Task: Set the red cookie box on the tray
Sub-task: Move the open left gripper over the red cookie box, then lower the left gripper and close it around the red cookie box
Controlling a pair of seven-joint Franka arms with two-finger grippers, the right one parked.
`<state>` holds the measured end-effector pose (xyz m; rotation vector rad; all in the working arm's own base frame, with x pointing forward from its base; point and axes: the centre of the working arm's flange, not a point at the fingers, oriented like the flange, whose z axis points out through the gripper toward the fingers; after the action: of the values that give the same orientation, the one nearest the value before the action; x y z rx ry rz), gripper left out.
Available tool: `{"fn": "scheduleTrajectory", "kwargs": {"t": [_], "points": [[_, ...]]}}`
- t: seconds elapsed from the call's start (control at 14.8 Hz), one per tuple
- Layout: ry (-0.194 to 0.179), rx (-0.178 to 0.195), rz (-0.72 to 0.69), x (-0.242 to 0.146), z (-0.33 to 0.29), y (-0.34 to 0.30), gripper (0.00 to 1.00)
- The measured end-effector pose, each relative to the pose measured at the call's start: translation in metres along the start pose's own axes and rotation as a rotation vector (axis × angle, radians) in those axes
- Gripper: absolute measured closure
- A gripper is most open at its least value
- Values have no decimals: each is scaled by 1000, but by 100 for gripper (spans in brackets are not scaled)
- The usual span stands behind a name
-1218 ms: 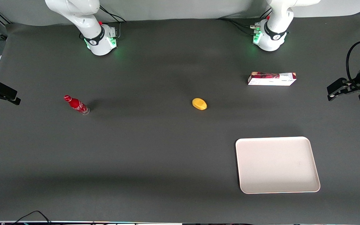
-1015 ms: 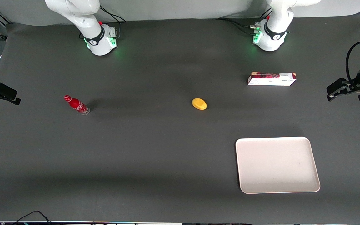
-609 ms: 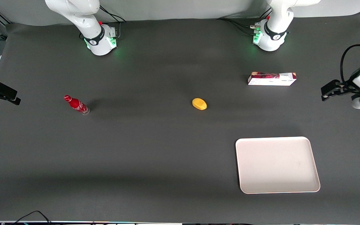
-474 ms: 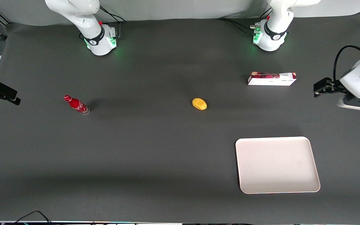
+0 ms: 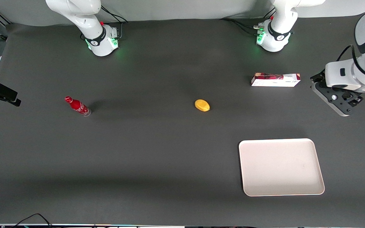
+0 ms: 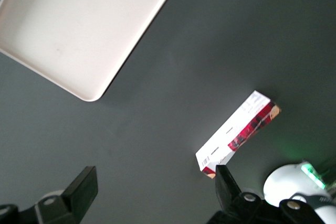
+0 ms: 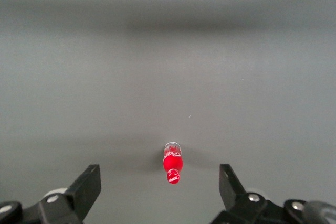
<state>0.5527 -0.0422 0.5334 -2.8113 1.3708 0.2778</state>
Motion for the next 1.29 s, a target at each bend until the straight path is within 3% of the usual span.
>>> {"fn": "scheduleTrajectory", "kwargs": {"t": [0.2,0.47,0.81,1.29], "points": [[-14,-8,184,-6,29,6,0],[-11,-6,311,-31,99,36,0],[-23,-40,460,-58,181,75,0],[40,-82,572,-88,291,127,0]]}}
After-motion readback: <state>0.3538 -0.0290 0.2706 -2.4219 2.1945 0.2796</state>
